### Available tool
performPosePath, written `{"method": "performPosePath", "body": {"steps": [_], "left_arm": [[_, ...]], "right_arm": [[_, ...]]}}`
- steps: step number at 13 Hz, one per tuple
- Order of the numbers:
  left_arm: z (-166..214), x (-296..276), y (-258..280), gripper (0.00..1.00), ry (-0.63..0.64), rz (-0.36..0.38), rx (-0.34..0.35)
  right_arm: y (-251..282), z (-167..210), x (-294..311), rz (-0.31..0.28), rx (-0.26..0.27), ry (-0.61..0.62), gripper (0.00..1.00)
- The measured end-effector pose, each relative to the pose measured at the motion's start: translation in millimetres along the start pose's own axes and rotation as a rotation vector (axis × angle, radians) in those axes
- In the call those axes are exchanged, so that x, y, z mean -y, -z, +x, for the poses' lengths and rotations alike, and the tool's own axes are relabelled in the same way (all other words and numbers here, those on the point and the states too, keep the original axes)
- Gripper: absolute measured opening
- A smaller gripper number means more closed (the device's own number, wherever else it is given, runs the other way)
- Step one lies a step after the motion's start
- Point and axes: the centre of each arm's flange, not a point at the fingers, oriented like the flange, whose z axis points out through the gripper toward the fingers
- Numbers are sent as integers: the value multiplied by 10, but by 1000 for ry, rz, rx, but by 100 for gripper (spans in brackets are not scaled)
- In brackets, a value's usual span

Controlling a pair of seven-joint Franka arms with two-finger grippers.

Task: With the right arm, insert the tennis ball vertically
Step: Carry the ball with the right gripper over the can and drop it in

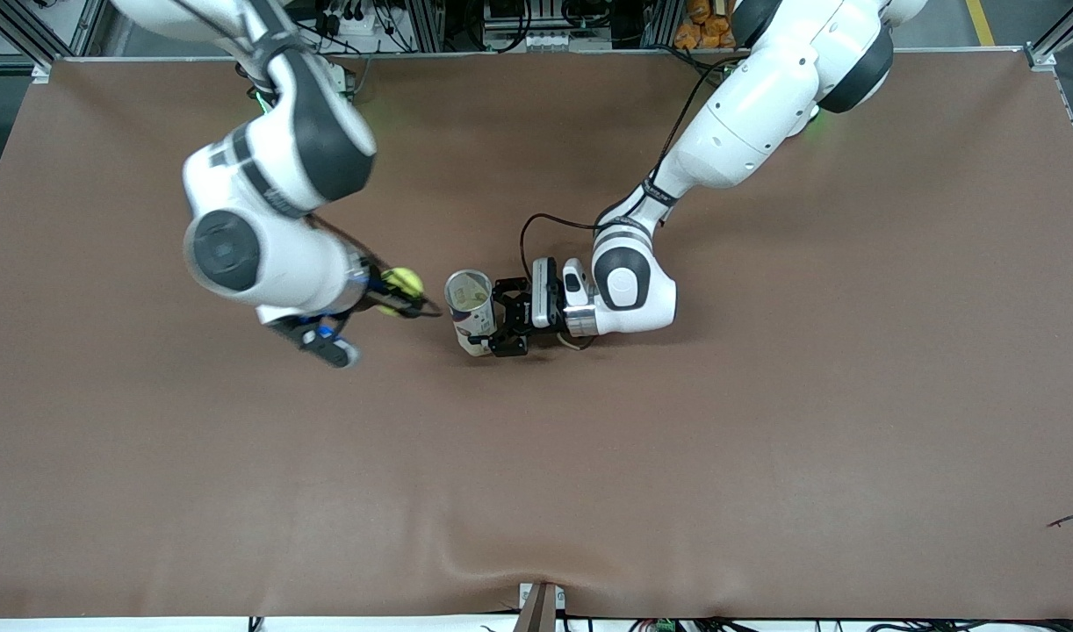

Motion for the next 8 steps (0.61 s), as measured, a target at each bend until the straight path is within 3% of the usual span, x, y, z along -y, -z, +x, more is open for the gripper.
{"method": "performPosePath", "body": {"steps": [4,8], "left_arm": [[4,-14,-14,84,0,-3,0],[3,-16,-14,84,0,-3,0]], "right_arm": [[-310,-404,355,-10,-15,-38,68],[-694,-339,518,-19,-24,-62,68]]}}
